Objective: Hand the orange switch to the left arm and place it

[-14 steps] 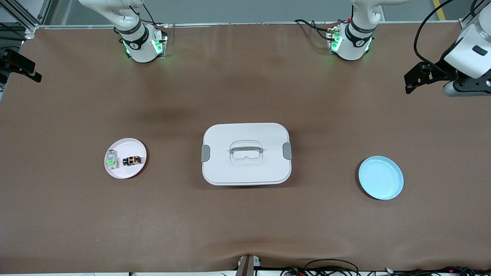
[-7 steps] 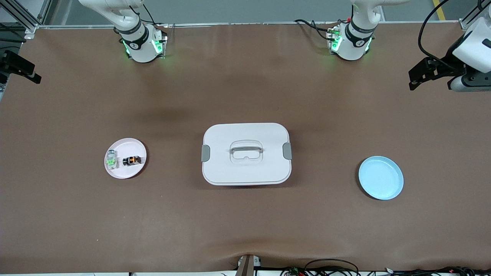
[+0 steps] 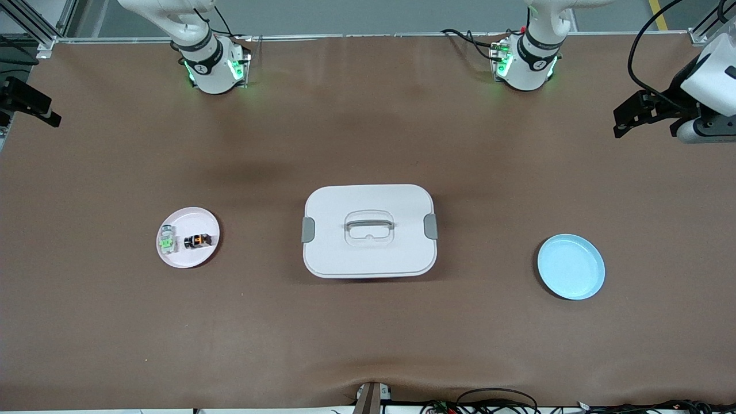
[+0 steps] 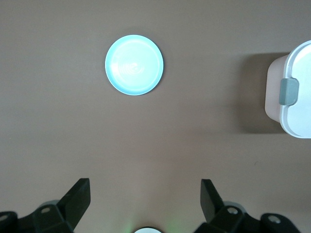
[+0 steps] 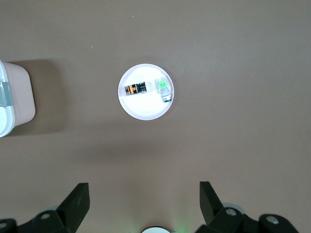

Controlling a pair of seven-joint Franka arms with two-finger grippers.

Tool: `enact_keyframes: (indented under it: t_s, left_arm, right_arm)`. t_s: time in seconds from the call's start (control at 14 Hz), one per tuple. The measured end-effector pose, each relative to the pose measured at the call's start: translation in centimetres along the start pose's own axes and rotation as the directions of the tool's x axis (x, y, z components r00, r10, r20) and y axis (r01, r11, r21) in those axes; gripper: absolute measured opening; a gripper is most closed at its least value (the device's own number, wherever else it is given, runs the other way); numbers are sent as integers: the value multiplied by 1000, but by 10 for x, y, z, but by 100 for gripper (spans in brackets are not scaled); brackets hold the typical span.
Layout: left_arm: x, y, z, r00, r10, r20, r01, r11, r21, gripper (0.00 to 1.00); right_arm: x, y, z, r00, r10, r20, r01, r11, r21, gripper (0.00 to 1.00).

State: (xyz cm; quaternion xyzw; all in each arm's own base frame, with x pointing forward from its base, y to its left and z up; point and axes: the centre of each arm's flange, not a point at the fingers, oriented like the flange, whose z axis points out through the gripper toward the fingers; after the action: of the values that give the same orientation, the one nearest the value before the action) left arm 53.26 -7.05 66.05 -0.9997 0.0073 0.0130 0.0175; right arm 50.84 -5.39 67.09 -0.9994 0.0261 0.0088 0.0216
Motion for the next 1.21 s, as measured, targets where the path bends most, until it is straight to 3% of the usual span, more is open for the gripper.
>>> enact_keyframes:
  t_s: [0.5, 0.64, 0.93, 1.21]
  left_arm:
    - [0, 2, 0, 1000, 3, 2, -3, 1000, -17, 100]
    - [1, 2, -1, 1000, 3, -4, -3, 1000, -18, 100]
    - [8, 8, 2, 999, 12, -30, -13, 1000, -22, 100]
    - [14, 10, 5, 999, 14, -42, -15, 1000, -25, 100]
  right_arm:
    - [2, 3, 2, 1000, 8, 4, -8, 1000, 0, 100]
    - [10, 4, 15, 1000, 11, 28, -11, 1000, 0, 100]
    - [43, 2, 70, 992, 9, 123, -9, 1000, -3, 100]
    - [57, -3, 87, 990, 1, 144, -1, 1000, 1, 100]
